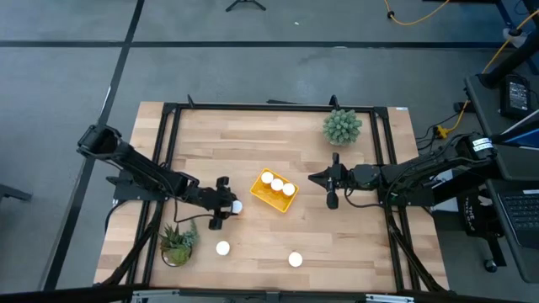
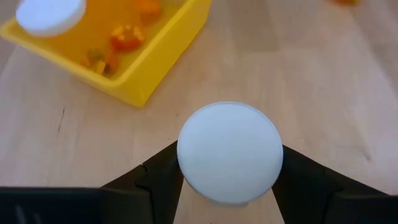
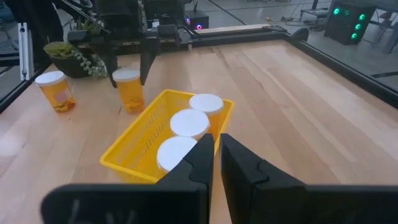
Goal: Pick and place pill bottles into a basket
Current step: Put the top orange pill bottle into the yellow bin
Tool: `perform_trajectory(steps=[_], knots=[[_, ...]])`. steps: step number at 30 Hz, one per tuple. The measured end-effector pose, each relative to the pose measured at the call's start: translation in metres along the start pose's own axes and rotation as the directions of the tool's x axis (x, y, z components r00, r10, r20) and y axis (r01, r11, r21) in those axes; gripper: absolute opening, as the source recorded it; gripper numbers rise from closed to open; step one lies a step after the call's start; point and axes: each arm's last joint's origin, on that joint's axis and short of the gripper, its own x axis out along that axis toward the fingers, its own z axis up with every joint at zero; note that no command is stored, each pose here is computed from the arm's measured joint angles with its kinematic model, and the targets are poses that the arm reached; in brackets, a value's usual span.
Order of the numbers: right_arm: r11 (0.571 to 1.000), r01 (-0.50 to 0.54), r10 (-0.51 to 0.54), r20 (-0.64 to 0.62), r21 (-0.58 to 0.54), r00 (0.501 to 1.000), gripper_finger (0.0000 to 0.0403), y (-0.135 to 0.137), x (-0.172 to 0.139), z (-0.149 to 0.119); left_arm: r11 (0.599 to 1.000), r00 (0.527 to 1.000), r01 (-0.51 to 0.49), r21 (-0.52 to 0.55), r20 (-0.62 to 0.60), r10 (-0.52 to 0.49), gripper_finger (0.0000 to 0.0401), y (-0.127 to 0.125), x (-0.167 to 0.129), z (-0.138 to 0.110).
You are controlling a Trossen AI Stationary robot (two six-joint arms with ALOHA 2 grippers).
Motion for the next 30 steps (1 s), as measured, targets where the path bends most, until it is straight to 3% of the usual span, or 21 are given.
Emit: perform_trajectory(steps=[14,30], knots=[[1.0,0.001,-0.001,-0.007,0.013,1.0,0.0032,0.0,0.0,-0.001,0.993,0.97,0.036,0.11,0.236,-0.062,0.0209,0.004,-0.046,0.029],[1.0,0.001,-0.001,-0.007,0.013,1.0,0.0032,0.0,0.0,-0.001,0.998,0.946,-0.045,0.047,0.323,0.028,0.021,0.008,-0.056,0.037]])
